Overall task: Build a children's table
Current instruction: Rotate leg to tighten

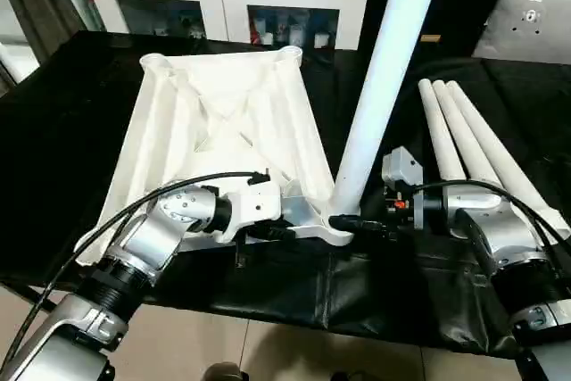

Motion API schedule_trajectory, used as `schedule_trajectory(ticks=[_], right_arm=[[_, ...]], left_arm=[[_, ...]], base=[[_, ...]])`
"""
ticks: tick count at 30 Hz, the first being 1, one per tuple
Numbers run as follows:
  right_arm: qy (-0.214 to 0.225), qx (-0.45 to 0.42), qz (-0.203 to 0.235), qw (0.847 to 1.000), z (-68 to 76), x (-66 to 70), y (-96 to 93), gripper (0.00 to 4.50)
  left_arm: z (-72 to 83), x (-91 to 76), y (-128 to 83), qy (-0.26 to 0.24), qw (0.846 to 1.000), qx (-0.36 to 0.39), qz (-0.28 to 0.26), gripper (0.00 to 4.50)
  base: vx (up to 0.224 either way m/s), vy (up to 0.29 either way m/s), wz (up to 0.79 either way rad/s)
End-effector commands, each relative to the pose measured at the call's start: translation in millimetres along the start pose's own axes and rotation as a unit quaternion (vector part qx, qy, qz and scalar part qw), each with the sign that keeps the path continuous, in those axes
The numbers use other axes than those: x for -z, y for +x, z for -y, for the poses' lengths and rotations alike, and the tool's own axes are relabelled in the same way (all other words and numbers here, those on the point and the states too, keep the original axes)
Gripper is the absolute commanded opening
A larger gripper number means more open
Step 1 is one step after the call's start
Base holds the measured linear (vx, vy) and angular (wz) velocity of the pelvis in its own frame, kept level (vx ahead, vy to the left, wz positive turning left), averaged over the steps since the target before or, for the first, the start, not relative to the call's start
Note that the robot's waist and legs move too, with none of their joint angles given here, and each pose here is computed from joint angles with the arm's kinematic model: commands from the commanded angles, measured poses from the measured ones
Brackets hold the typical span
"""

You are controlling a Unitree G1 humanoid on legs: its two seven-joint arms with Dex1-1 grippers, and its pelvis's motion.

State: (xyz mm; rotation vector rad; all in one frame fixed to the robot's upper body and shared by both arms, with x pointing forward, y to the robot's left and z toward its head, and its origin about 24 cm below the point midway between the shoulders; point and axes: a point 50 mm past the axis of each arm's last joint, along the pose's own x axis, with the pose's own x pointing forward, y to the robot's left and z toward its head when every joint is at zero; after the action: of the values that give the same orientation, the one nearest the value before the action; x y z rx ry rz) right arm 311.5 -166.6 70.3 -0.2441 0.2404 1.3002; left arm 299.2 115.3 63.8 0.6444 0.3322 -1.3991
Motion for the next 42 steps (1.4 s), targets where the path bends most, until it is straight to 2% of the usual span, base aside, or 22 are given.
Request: schedule_trajectory(ticks=[1,10,15,21,23,27,28,29,31,34,38,42], right_arm=[[-0.006,-0.003,-0.003,1.000,2.2,-3.9,0.6,3.55],[0.012,-0.016,-0.009,1.000,-0.8,2.3,2.4,2.75],[0.027,-0.016,-0.005,1.000,-5.1,5.7,5.9,2.65],[0.090,0.042,0.020,0.995,-5.3,8.3,16.9,2.63],[0.117,0.114,0.029,0.986,0.0,8.5,28.2,2.58],[0.137,0.158,0.039,0.977,3.4,7.9,35.2,2.55],[0.149,0.194,0.038,0.969,6.8,8.8,39.8,2.54],[0.188,0.266,0.032,0.945,13.0,12.2,49.4,2.54],[0.205,0.296,0.026,0.933,15.2,14.1,54.0,2.54],[0.220,0.302,0.019,0.927,12.4,15.6,60.7,2.51],[0.221,0.297,0.021,0.929,9.4,14.8,64.5,2.51],[0.232,0.310,0.031,0.922,10.3,14.6,65.0,2.51]], left_arm=[[2.7,-4.6,3.9,0.026,0.999,0.030,-0.007,0.00],[4.0,-2.7,3.8,0.023,0.999,0.034,-0.006,0.00],[4.2,-2.6,4.2,0.015,0.999,0.033,-0.001,0.00],[-0.3,-10.6,5.9,-0.015,1.000,-0.002,0.024,0.00],[-6.3,-19.6,10.2,-0.052,0.996,-0.054,0.041,0.00],[-12.1,-25.6,14.3,-0.084,0.990,-0.102,0.049,0.00],[-16.9,-30.9,18.3,-0.108,0.983,-0.138,0.057,0.00],[-25.5,-44.8,29.1,-0.161,0.961,-0.209,0.079,0.00],[-27.3,-54.1,36.2,-0.185,0.951,-0.231,0.093,0.00],[-22.8,-65.9,47.0,-0.190,0.949,-0.232,0.102,0.00],[-18.4,-64.9,49.5,-0.182,0.953,-0.224,0.089,0.00],[-20.0,-62.4,45.9,-0.183,0.951,-0.236,0.076,0.00]], base=[[0.000,0.000,0.00],[0.000,0.000,0.00],[0.000,0.000,0.00],[0.000,0.000,0.00],[0.000,0.000,0.00],[0.000,0.000,0.00],[0.000,0.000,0.00],[0.000,0.000,0.00],[0.000,0.000,0.00],[0.000,0.000,0.00],[0.000,0.000,0.00],[0.000,0.000,0.00]])
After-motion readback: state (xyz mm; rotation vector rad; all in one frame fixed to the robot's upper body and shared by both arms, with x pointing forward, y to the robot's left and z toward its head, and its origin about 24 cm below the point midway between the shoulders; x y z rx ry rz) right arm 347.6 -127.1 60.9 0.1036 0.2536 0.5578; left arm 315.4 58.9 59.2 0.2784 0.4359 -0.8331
